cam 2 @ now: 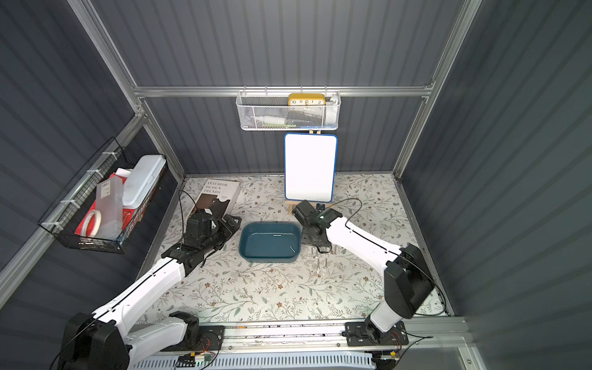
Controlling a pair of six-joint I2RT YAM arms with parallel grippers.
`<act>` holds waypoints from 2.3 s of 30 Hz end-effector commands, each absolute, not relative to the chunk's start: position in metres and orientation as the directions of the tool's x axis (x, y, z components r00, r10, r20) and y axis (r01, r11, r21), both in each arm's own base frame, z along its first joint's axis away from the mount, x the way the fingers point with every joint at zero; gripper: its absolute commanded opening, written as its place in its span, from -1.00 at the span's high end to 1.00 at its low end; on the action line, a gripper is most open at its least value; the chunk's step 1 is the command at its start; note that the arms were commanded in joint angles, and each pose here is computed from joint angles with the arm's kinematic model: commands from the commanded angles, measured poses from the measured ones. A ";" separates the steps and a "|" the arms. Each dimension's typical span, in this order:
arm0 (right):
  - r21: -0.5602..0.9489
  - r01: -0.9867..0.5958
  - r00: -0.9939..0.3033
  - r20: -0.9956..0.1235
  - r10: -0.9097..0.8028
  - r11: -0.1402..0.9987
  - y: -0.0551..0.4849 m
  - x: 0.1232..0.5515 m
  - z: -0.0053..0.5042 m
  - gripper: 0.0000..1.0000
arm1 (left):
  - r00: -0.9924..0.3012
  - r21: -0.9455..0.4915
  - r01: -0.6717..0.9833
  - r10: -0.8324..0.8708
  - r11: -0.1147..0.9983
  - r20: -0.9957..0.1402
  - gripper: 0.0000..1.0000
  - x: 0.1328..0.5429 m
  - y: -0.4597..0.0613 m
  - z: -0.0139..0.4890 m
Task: Take out the screws from the storage box
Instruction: Place the screw at the center of the board, then pick up the screw from the storage box.
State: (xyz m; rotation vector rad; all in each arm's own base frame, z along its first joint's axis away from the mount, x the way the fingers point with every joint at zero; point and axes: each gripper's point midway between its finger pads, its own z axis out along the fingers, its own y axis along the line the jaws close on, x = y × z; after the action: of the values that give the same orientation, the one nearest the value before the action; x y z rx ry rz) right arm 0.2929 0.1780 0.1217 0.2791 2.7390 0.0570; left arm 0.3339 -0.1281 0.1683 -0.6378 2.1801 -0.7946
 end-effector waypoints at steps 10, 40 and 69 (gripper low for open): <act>-0.101 0.167 -0.955 -0.263 0.136 0.981 0.118 0.252 0.042 0.90 | -0.617 -0.726 -0.118 -0.623 0.678 -0.481 -0.76 0.342 -0.143 0.189; 0.077 0.103 -0.902 -0.412 0.126 0.992 0.138 0.274 0.115 0.40 | -0.609 -0.753 -0.067 -0.624 0.655 -0.489 -0.79 0.329 -0.145 0.195; 0.044 -0.657 -0.715 -0.353 -0.603 0.753 0.335 0.345 0.074 0.07 | -0.610 -0.730 -0.108 -0.625 0.675 -0.487 -0.83 0.325 -0.138 0.176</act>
State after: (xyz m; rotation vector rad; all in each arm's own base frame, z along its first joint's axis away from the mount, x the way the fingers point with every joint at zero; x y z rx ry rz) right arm 0.3385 0.3336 0.0736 -0.9457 2.6470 0.2792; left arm 0.3297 -0.1411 0.1827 -0.5563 2.1059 -0.8823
